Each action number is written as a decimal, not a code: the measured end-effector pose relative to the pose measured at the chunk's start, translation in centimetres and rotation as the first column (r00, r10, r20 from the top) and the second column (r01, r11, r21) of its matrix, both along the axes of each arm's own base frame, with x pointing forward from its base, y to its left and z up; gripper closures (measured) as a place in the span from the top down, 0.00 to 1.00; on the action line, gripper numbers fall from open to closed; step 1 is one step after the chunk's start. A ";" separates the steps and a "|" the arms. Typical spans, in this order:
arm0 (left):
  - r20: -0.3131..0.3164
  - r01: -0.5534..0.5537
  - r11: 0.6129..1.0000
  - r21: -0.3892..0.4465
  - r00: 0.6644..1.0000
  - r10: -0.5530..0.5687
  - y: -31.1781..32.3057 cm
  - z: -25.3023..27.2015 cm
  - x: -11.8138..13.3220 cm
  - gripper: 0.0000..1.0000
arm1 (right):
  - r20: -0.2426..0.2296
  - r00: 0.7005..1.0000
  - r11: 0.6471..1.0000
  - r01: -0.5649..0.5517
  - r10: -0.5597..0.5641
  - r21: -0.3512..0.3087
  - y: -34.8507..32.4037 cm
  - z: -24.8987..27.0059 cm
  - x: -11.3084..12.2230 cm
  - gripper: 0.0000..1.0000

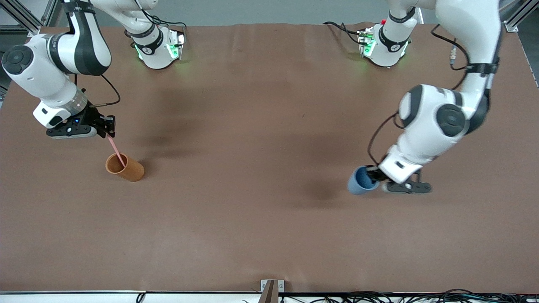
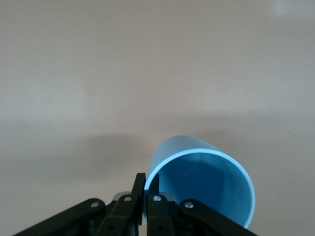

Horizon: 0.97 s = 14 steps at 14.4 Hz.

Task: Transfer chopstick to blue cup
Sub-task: 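Grasp the chopstick with the right gripper while the left gripper slides the blue cup, then lift the chopstick from the tan cup while the left gripper releases the cup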

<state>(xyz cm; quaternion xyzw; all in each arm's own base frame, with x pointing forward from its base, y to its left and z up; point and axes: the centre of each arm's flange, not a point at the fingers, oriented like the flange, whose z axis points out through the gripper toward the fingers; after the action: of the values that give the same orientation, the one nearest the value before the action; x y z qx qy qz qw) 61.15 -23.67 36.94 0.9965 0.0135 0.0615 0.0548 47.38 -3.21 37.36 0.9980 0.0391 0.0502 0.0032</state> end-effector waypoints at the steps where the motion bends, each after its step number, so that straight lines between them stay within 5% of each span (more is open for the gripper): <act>1: -0.003 -0.035 0.999 0.009 0.999 0.035 -3.0 -0.1 -1.2 0.04 | 0.001 1.000 1.000 0.007 -0.007 0.007 0.0 -0.1 -0.1 0.29; 8: -0.059 -0.133 0.991 0.025 0.989 0.135 -18.4 -5.4 -9.6 0.04 | -0.010 1.000 1.000 0.015 -0.015 0.014 -0.1 -0.9 -0.2 0.26; 9: -0.063 -0.139 0.990 0.025 0.988 0.140 -19.1 -6.6 -10.0 0.04 | -0.010 1.000 1.000 0.017 -0.017 0.016 -0.1 -1.0 -0.2 0.26; 11: -0.075 -0.143 0.989 0.035 0.987 0.145 -19.4 -8.3 -10.2 0.04 | -0.003 1.000 1.000 0.022 -0.022 0.019 -0.2 -0.9 -0.2 0.10; 14: -0.089 -0.140 0.989 0.049 0.986 0.144 -19.6 -9.8 -10.4 0.04 | 0.010 0.999 0.999 0.031 -0.031 0.022 -0.5 -0.5 0.1 0.09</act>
<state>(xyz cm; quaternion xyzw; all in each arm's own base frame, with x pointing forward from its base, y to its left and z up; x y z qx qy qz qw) 50.79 -43.25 27.10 0.9958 0.0855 0.0193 0.0283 47.45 -3.71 36.83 0.9982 0.0231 0.0555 -0.0069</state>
